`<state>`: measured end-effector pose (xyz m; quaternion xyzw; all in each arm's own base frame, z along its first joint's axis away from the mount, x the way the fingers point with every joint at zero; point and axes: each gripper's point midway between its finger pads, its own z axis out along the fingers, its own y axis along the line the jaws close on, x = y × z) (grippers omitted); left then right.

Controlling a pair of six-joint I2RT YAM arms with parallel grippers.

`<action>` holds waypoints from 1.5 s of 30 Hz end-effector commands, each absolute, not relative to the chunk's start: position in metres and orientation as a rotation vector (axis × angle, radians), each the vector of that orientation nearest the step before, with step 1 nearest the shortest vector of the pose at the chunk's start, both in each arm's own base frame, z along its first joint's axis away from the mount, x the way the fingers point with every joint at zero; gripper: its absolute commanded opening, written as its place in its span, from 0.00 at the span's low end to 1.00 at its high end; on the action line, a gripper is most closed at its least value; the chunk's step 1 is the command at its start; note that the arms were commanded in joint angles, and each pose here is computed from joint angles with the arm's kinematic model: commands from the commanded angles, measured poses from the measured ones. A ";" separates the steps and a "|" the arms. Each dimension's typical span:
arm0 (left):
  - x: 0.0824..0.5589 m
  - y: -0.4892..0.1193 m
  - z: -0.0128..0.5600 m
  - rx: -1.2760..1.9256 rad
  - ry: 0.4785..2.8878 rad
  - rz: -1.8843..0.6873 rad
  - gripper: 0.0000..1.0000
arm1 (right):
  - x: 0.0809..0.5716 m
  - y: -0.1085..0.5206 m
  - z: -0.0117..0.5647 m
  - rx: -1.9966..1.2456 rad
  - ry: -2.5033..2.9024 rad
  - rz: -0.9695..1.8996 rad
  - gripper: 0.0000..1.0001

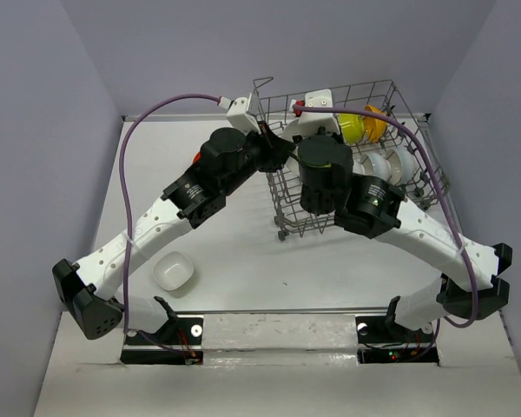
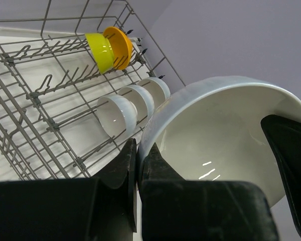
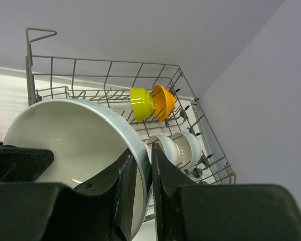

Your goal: Load the bowls into the dish rack

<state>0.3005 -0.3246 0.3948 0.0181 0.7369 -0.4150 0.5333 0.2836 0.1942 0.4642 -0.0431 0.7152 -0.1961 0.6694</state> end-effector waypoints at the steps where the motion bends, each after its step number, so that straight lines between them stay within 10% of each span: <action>1: 0.280 -0.303 0.485 -0.054 1.505 -1.163 0.00 | 0.269 0.148 0.502 0.263 1.559 -0.392 0.24; 28: 0.287 -0.288 0.494 -0.098 1.465 -1.089 0.00 | 0.243 0.125 0.478 0.297 1.774 -0.513 0.55; 45: 0.313 -0.290 0.488 -0.117 1.473 -0.960 0.00 | 0.213 0.076 0.554 0.368 1.682 -0.339 0.55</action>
